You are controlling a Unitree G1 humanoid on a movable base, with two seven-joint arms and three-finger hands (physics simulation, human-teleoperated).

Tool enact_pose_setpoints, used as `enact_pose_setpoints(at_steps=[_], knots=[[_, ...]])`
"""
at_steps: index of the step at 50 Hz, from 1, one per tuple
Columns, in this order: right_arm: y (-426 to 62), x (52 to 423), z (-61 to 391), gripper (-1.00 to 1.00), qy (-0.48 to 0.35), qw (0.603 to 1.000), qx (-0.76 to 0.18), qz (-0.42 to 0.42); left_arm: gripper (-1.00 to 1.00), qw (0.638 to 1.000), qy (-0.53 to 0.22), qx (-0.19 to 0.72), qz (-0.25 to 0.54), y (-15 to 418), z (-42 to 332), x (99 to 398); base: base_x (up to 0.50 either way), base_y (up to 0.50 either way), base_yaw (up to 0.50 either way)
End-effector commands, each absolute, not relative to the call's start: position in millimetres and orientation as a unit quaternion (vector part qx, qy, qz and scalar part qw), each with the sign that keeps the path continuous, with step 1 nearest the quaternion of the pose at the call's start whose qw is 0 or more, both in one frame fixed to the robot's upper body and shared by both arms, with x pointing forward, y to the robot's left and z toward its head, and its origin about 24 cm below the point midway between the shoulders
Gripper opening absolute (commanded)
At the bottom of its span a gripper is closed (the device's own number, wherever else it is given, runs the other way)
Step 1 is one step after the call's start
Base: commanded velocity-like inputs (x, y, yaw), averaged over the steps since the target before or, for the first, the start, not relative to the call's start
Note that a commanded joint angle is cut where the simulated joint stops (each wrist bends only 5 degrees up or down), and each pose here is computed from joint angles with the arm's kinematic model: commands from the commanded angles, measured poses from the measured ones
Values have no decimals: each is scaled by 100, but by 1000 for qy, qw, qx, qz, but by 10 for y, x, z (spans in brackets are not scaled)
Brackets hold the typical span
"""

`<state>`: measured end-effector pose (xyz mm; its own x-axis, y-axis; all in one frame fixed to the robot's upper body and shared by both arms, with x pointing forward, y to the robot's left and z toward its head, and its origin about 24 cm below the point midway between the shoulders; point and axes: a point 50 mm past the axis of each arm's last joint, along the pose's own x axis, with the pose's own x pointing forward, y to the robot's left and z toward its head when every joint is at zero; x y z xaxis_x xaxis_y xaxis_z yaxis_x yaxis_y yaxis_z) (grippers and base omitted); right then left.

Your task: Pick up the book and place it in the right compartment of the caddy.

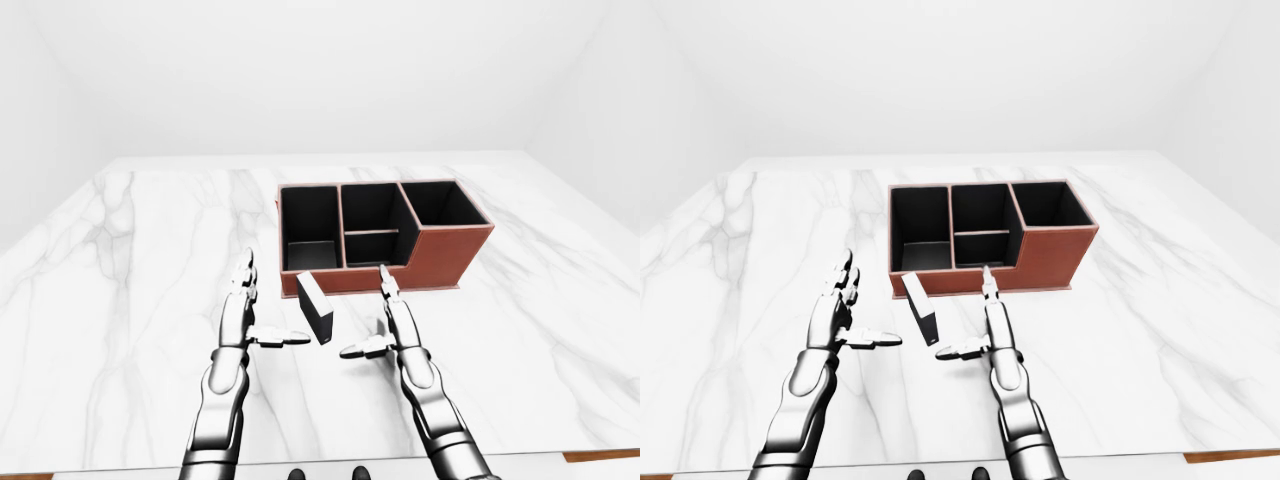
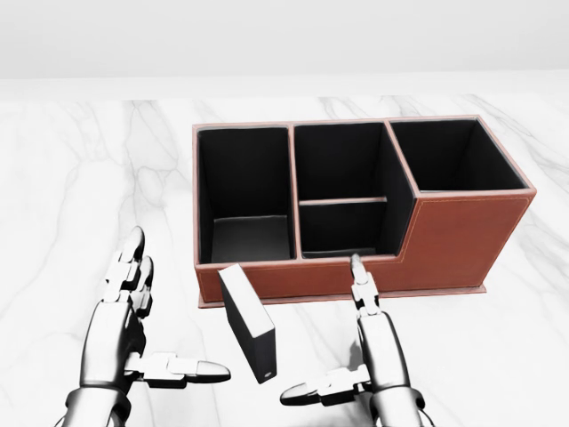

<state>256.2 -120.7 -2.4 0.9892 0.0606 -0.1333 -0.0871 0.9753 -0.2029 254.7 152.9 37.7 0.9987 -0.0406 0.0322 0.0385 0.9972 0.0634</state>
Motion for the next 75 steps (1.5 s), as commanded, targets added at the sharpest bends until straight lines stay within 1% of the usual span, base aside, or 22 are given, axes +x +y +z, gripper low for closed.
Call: enact_pose_setpoints(at_steps=[1,19,41,58,62,68,75], knots=[[-1060,2568,-51,100,67,990,-110,52,100,999,-13,25,-23,1534,361,2549,0,0,0],[-845,2578,-61,100,66,988,-117,72,100,999,-12,25,-26,1528,356,2547,0,0,0],[-705,2658,-40,100,64,988,-118,82,100,999,-15,24,-27,1525,369,2555,0,0,0],[-561,2688,-94,100,78,985,-124,94,100,999,-10,23,-28,1527,348,2557,0,0,0],[-553,2684,-213,100,105,981,-131,95,100,999,-10,23,-29,1526,347,2556,0,0,0],[-533,2695,-281,100,122,978,-142,95,100,999,-12,23,-29,1521,354,2552,0,0,0],[-471,2723,-257,100,118,977,-144,101,100,999,-10,23,-29,1522,345,2560,0,0,0]])
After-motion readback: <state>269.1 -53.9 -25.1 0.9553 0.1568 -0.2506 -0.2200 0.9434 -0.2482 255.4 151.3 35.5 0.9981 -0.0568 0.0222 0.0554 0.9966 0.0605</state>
